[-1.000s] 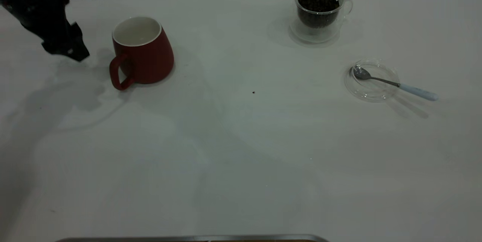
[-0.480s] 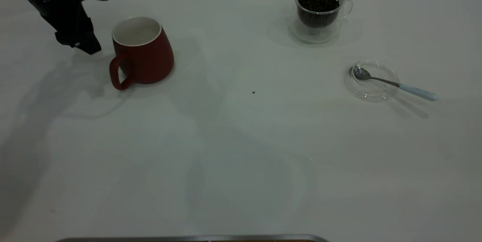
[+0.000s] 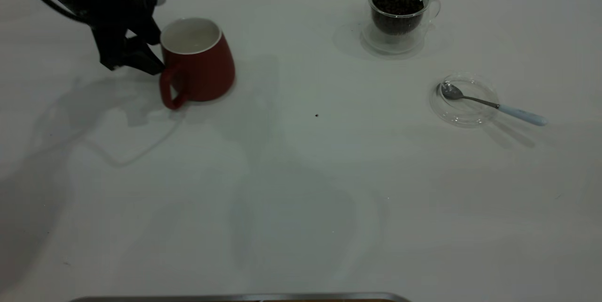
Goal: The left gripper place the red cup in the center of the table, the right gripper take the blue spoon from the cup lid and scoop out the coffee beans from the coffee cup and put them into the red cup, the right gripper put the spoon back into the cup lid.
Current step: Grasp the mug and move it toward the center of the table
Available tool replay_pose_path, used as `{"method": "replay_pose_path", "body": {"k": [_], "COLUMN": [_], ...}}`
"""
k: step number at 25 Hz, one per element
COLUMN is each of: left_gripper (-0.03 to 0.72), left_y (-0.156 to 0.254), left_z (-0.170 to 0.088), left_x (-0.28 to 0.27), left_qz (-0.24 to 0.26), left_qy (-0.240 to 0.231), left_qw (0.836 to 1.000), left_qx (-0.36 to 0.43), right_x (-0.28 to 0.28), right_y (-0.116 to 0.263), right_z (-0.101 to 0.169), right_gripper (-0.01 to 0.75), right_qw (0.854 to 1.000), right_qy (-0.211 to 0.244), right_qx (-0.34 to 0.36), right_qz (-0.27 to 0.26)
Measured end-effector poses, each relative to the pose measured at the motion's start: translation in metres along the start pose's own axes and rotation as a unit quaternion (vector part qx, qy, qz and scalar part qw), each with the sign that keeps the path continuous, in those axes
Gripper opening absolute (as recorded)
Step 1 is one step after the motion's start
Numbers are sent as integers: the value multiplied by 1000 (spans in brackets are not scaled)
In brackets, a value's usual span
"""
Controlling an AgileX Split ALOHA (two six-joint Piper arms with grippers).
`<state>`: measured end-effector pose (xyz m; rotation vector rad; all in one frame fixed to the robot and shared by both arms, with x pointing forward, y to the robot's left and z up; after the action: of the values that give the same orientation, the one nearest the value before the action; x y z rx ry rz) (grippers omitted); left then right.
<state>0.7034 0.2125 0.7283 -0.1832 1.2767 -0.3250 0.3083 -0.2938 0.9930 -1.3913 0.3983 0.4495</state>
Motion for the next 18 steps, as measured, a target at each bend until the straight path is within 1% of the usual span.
{"method": "replay_pose_path", "body": {"k": [5,10,18], "left_gripper": [593,593,593], "left_y": [-13,-26,-53], "left_z": [-1,-3,-14], "left_x": [10,14,33], "left_qz": [-29,-38,-49], "left_qy": [-5,-4,11], "left_qw": [999,999,997], "left_qx": [26,36,50], "right_x": [0,0,0], "right_y": [0,0,0], "right_z": [0,0,0], "right_gripper": [408,408,408], "right_qw": [1000,1000,1000], "right_qy": [0,0,0], "right_qx": [0,0,0], "right_qz": [0,0,0]}}
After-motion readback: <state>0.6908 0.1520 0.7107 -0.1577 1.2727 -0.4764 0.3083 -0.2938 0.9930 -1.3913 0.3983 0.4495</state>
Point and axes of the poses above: a point on each arm's last joint axis where the gripper is mounted, x pointing out along that axis toward the gripper, z along the wrist's bending axis when the last joint is at zero, y = z × x, the point moved 9 cm from there along x, pointing out along that axis toward the gripper, and after that the axes turned 11 degrees about x, right-handed, at the moved point
